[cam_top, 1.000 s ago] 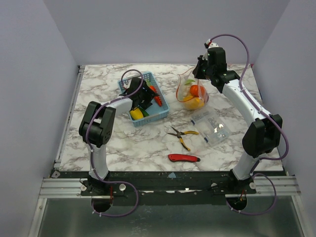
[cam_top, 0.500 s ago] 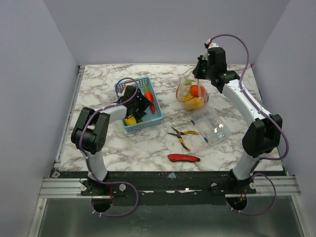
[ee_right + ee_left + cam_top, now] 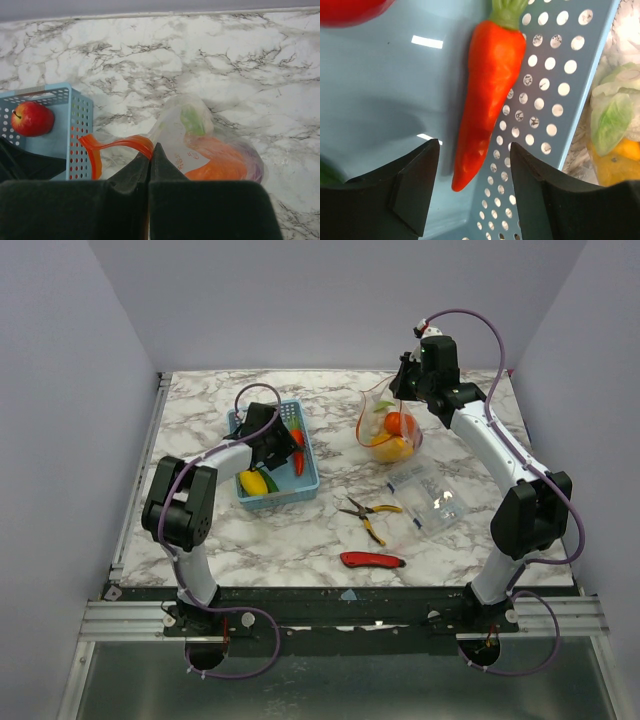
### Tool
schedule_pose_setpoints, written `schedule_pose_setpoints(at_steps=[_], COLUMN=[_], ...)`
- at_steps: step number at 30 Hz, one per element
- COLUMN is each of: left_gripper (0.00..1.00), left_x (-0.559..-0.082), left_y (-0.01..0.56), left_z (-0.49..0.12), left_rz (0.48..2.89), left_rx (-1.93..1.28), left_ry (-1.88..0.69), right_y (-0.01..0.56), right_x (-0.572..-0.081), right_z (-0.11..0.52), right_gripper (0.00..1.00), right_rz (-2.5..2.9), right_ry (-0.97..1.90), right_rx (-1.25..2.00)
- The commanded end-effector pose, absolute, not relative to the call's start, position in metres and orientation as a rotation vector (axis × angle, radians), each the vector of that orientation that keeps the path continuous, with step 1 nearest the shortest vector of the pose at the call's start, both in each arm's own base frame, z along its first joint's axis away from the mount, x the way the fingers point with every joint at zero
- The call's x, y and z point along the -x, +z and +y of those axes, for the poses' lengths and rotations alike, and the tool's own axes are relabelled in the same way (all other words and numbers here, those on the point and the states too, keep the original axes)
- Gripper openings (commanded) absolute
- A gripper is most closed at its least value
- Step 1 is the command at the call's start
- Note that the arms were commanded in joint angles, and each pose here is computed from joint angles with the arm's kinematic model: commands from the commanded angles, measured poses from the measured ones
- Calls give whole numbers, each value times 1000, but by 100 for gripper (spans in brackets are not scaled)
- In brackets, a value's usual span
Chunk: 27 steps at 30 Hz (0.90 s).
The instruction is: Place the food in the zip-top bag and seal the zipper
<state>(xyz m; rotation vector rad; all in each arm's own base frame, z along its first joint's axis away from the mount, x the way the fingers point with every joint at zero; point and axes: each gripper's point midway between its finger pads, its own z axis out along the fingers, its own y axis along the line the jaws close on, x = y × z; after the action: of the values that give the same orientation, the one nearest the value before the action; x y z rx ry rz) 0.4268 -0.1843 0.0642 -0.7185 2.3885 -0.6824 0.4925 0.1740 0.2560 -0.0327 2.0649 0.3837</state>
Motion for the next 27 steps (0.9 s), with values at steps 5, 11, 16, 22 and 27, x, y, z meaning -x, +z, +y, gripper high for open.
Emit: schedule_pose_setpoints(at_steps=[5, 11, 16, 22, 27], left_gripper=[52, 48, 42, 20, 6], left_x=[-426, -416, -418, -420, -420], left_y=[52, 37, 34, 35, 61], left_z=[-197, -192, -184, -183, -181], left_rz=[2492, 2567, 2624, 2641, 2592], left_rx=[627, 596, 574, 527, 428], left_ry=[-540, -347, -221, -202, -223], right_y=[267, 267, 269, 272, 274], right_x=[-495, -495, -494, -494, -493], right_z=[177, 178, 178, 178, 179], right_gripper=[1, 1, 1, 1, 1], right_rz=[2023, 2022, 2018, 2012, 2007], right_ry=[414, 421, 421, 423, 430], right_rx=[34, 35, 35, 34, 38])
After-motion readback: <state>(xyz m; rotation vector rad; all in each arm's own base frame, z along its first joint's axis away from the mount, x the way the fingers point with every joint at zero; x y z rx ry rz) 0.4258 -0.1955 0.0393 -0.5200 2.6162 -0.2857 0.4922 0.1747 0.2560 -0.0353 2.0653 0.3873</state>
